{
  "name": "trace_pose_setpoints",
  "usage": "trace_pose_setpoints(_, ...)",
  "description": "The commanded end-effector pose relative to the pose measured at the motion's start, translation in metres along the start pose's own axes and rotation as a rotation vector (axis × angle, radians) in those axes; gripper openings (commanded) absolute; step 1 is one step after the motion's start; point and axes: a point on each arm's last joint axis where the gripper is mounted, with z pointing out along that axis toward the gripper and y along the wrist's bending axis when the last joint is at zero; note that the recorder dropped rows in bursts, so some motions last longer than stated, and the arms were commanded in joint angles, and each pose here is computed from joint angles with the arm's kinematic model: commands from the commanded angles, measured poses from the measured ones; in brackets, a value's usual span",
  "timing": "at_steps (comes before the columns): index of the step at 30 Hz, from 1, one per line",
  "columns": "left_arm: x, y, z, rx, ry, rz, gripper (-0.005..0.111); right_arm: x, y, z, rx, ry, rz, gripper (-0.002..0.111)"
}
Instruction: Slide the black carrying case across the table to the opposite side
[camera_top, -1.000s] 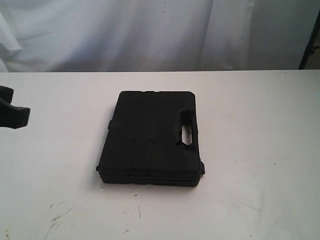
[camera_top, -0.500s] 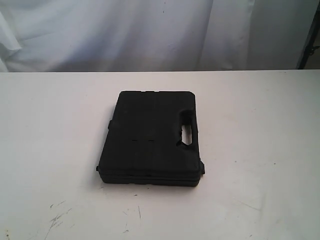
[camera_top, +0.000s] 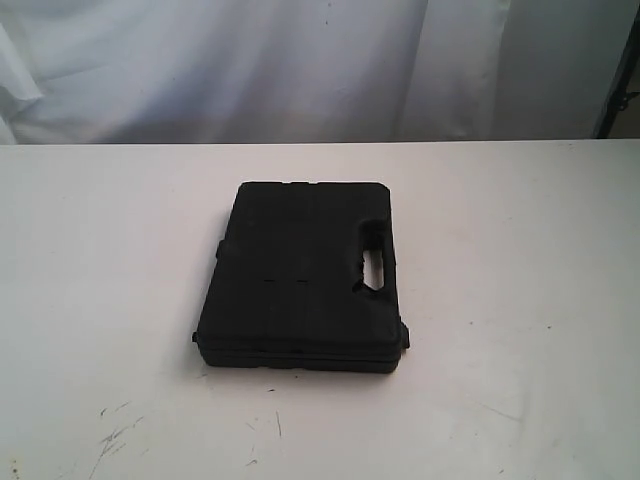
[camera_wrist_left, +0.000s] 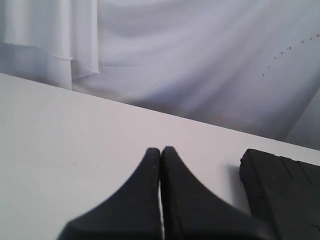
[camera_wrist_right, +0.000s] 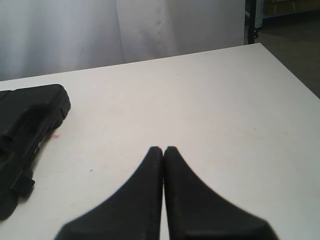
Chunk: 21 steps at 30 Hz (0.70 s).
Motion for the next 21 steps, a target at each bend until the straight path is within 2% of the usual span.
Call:
trace_pose_setpoints(1,0.006,0.000,0.001,0.013,0.020,-0.051,0.000,0.001,0.000,0.000,0.002,-0.004,-0.005,0.000)
trace_pose_setpoints(7,0.029,-0.003,0.003,0.078,0.115,0.031,0.000,0.001,0.000,0.000,0.002,-0.004,-0.005,0.000)
trace_pose_setpoints(11,0.047,0.002,0.003,0.071,0.131,0.064,0.000,0.001,0.000,0.000,0.002,-0.004,-0.005,0.000)
trace_pose_setpoints(21,0.047,0.003,-0.001,0.077,0.084,0.079,0.000,0.001,0.000,0.000,0.002,-0.004,-0.005,0.000)
